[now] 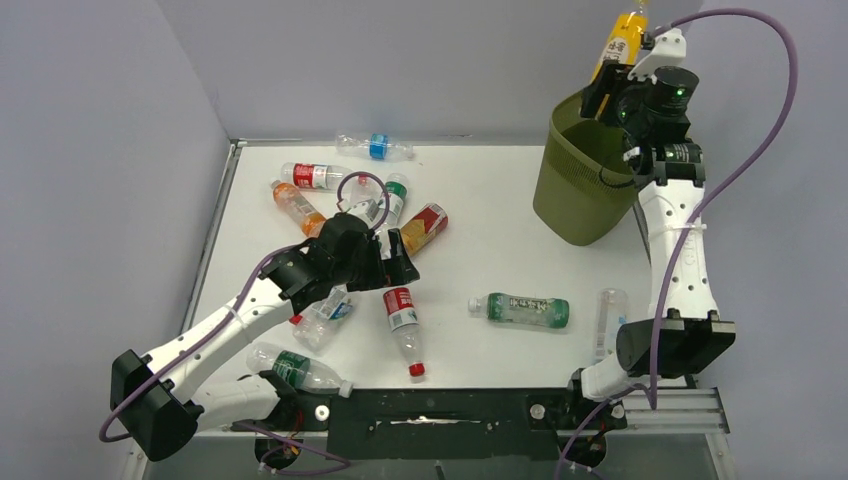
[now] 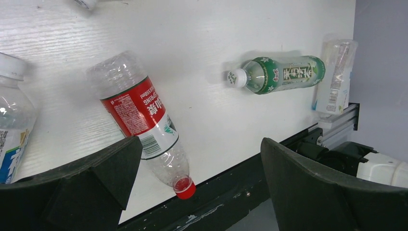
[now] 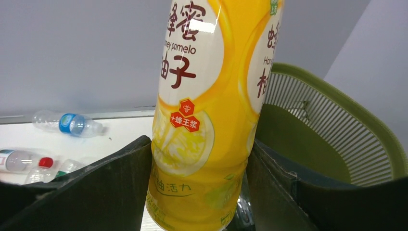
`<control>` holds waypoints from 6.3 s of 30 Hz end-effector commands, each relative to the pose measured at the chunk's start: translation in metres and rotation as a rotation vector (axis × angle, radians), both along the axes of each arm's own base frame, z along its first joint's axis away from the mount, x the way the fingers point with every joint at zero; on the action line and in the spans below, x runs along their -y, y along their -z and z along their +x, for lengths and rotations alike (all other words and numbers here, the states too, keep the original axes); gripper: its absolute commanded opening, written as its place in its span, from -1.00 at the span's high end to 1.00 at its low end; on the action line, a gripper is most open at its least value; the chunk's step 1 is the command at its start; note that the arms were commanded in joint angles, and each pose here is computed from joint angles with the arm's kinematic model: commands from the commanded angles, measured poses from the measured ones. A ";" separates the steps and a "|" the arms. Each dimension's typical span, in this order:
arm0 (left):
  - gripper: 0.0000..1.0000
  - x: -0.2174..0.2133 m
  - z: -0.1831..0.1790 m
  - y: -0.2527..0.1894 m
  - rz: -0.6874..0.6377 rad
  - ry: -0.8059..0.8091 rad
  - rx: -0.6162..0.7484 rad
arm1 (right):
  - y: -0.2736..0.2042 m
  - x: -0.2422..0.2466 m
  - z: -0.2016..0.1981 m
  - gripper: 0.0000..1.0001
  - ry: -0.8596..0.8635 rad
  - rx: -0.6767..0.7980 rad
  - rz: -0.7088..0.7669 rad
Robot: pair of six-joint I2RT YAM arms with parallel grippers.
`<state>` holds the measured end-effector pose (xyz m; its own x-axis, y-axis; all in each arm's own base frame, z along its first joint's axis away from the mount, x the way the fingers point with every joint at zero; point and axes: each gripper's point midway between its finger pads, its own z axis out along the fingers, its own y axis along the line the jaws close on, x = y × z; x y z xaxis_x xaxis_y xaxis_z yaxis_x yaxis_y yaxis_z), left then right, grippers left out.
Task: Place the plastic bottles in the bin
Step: Place the plastic bottle in the trash bin, then pick up the plastic bottle at the center of the board.
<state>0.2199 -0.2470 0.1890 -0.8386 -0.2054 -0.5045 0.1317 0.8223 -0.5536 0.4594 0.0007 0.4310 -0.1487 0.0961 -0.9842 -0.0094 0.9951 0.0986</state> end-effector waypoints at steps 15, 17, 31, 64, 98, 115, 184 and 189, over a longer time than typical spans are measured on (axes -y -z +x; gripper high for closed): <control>-0.95 0.008 0.013 -0.020 -0.041 0.013 0.061 | 0.004 0.038 0.014 -0.97 -0.019 -0.035 0.056; -0.96 0.008 0.012 -0.021 -0.043 0.010 0.058 | -0.001 0.036 0.011 -0.96 -0.031 -0.038 0.056; -0.95 0.002 -0.003 -0.006 -0.022 0.010 -0.020 | 0.049 -0.102 -0.085 -0.96 -0.363 -0.159 0.169; -0.95 0.024 -0.017 0.094 0.082 -0.030 -0.215 | 0.200 -0.198 -0.230 -0.97 -0.536 -0.445 0.185; -0.18 0.020 -0.011 0.134 0.246 -0.018 -0.219 | 0.226 -0.200 -0.242 -0.96 -0.523 -0.505 0.197; 0.02 0.025 0.001 0.072 0.163 -0.043 -0.116 | 0.233 -0.211 -0.248 -0.95 -0.541 -0.520 0.203; -0.60 0.057 -0.001 -0.061 -0.317 -0.006 0.053 | 0.197 -0.286 -0.265 -0.06 -0.780 -0.489 0.436; -0.73 0.040 0.004 -0.069 -0.271 -0.032 0.092 | 0.189 -0.280 -0.262 -0.04 -0.754 -0.468 0.416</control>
<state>0.2147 -0.3028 0.2250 -0.8378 -0.3377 -0.4291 0.1251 0.6463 -0.7528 0.1856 0.2810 0.2043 -0.7528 0.0919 -0.6518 -0.4612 0.6328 0.6219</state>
